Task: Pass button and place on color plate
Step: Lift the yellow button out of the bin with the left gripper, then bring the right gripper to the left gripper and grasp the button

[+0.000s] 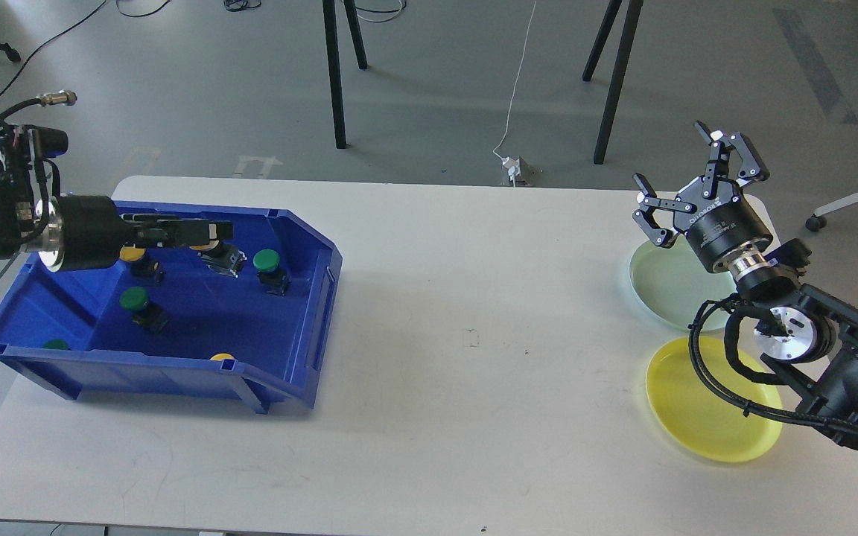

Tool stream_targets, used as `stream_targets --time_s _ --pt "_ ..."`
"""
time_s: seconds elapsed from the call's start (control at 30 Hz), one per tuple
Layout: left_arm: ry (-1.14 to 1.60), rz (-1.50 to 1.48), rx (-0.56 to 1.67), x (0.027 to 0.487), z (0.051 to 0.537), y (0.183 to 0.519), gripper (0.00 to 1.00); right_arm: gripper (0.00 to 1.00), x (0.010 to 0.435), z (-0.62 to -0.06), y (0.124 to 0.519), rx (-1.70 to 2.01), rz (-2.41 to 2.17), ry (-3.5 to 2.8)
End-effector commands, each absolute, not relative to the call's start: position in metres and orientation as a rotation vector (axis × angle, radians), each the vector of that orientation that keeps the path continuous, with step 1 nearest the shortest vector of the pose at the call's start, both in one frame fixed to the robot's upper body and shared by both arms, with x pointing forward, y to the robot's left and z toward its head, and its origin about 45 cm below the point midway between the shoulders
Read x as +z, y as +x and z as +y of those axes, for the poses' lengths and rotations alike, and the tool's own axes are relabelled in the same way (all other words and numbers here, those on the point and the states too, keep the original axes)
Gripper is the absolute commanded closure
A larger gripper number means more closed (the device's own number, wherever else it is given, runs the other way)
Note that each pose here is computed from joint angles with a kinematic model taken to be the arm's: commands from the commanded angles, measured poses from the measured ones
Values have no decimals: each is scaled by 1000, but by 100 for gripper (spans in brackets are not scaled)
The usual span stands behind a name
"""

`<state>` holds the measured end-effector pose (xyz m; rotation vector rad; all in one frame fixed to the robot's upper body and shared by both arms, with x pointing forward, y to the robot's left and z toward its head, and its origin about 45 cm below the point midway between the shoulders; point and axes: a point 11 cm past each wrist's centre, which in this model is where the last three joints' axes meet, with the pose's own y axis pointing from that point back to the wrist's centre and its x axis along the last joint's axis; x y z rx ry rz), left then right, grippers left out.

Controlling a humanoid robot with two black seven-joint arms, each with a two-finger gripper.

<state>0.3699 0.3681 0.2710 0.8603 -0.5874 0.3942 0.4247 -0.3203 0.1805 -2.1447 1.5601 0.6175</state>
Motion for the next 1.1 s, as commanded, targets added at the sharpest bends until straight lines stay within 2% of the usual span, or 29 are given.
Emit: stream_targets --time_s 0.0,0.13,0.2,0.37,0.5,0.7,1.07 --pt "670 -534 498 309 359 363 93 1 183 -314 424 623 1531 -2151" --pt "365 -543 595 373 329 373 94 1 208 -300 418 593 1413 -2235" --pt "230 -499 591 380 305 379 94 1 225 -289 411 528 1350 -2339" --pt "12 -333 553 355 242 397 93 1 255 -274 392 369 1313 -2502" --pt "-26 -209 551 307 213 401 93 1 244 -262 369 442 1255 -2517" --pt "-39 -142 558 283 207 396 93 1 228 -220 359 466 1177 -2556" --pt "-61 -135 572 284 209 397 93 1 216 -126 365 540 1097 -2517"
